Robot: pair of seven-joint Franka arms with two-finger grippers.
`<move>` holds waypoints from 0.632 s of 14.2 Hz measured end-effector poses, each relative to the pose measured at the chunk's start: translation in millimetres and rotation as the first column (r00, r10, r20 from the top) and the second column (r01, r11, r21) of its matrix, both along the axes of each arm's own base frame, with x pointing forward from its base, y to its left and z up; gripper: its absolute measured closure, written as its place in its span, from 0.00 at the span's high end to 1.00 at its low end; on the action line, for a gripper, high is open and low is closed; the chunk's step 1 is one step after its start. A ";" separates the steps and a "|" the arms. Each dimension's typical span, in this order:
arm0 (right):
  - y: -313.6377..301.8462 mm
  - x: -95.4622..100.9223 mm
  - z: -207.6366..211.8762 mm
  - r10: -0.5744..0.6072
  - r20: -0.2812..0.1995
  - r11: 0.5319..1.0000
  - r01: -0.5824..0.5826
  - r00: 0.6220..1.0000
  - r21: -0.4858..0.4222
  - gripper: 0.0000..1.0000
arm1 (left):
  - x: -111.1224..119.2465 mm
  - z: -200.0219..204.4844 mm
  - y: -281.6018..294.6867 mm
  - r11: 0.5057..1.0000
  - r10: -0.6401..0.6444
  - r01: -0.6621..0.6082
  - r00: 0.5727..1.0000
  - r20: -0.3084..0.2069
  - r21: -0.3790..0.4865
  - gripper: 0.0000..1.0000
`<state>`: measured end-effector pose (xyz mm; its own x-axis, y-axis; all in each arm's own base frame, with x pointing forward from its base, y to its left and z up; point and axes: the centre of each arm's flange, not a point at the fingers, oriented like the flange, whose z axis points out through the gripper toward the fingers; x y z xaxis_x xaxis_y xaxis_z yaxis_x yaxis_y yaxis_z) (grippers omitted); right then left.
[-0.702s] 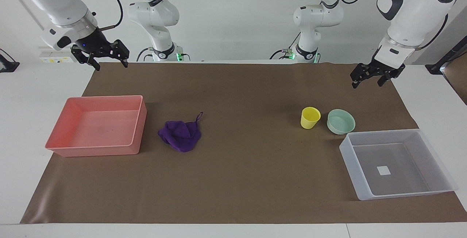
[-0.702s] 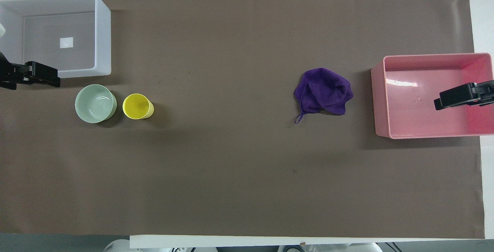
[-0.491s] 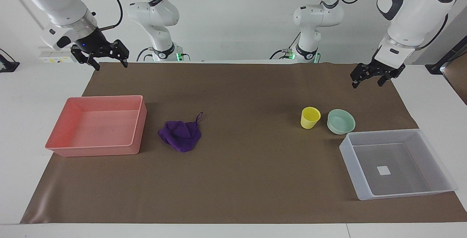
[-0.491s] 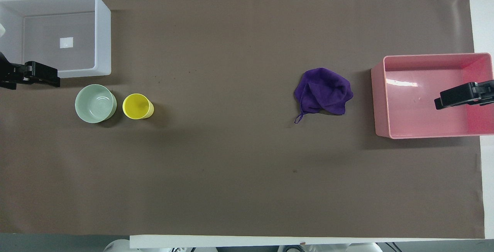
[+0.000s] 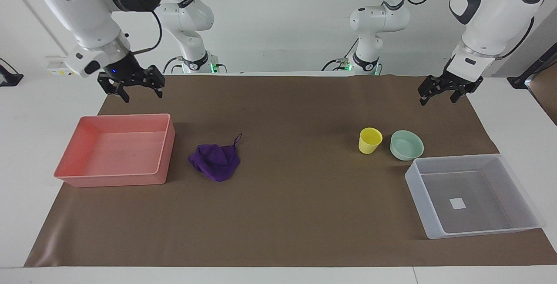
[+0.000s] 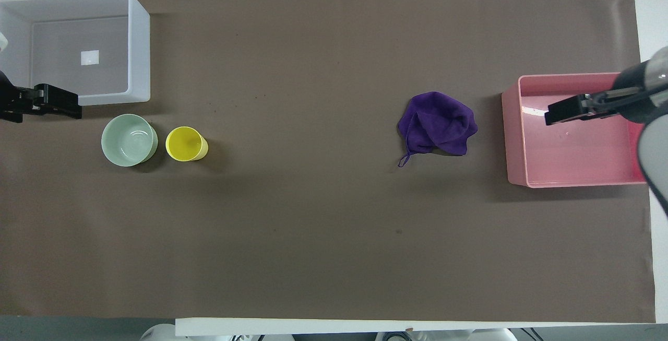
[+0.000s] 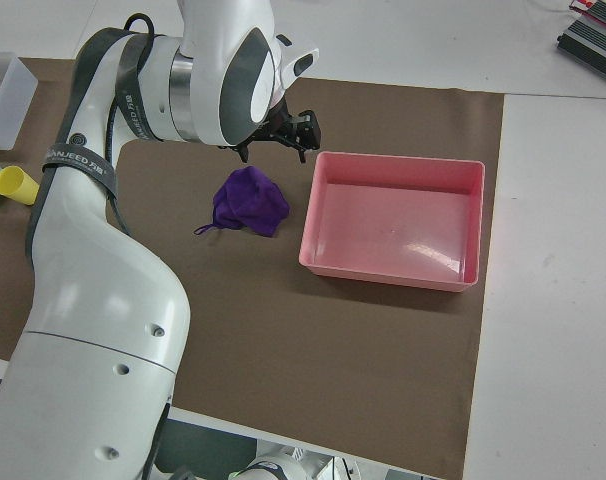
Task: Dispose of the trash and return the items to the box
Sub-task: 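Grasp the purple cloth with the right gripper while the left gripper grasps the bowl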
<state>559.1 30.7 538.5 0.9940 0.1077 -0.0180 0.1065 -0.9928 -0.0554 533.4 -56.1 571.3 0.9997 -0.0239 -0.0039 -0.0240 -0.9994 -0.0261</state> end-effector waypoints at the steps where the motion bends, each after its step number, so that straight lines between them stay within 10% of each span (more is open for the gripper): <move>1: 21.3 14.3 -26.5 0.016 0.005 1.000 -0.016 1.000 0.000 1.00 | -2.9 -15.6 3.9 1.000 0.019 -0.019 1.000 0.015 -0.001 1.00; 5: 82.0 42.2 -118.8 0.025 0.013 1.000 -0.025 1.000 0.002 0.99 | -34.6 -123.9 24.5 0.997 0.075 -0.075 0.997 -0.011 0.003 1.00; 9: 92.9 30.8 -186.5 0.036 0.014 0.999 -0.036 0.999 -0.001 0.98 | -44.2 -199.7 50.9 0.992 0.123 -0.123 0.992 0.018 -0.006 1.00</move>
<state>589.9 123.6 352.0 0.9896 0.1435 -0.0040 0.1431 -0.9883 -0.0534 489.2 -5.2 371.6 0.9950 0.0991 0.0141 0.0994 -0.9948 -0.0205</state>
